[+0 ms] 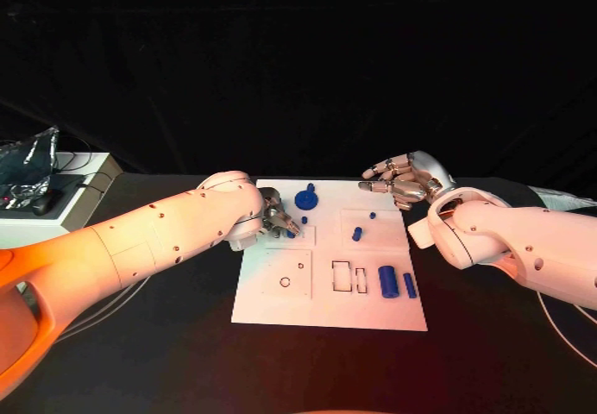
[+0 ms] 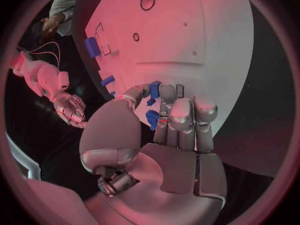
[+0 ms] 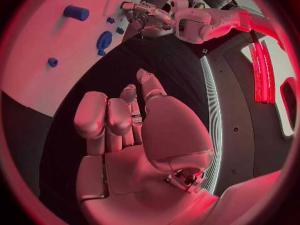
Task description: Assemble the parts on the task board
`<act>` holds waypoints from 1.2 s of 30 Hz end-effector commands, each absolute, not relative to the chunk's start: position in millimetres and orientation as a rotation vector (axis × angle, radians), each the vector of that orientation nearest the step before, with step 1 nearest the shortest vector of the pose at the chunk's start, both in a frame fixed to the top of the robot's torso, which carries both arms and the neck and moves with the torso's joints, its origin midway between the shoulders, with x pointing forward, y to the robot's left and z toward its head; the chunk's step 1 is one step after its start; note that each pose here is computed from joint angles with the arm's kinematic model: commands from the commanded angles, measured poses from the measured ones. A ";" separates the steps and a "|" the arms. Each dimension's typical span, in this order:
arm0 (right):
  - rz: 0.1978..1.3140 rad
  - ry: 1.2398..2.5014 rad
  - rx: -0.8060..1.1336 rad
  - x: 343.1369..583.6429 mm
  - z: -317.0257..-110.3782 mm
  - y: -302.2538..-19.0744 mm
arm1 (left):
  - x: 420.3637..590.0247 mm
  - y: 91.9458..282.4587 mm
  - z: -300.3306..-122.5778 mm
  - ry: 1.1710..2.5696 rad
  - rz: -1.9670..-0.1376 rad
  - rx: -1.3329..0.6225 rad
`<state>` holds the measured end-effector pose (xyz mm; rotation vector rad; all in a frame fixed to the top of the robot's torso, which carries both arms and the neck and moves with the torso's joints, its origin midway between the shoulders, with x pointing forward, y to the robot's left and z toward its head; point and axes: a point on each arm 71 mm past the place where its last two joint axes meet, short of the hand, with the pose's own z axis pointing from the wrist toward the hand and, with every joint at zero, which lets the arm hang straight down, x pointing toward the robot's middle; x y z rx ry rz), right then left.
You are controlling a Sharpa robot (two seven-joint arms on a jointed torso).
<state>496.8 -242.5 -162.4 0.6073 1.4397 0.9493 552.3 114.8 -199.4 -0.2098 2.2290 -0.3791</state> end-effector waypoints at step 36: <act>0.961 1.449 0.595 496.1 -163.4 -241.1 | 547.7 116.8 -206.7 2.239 -0.386 -0.219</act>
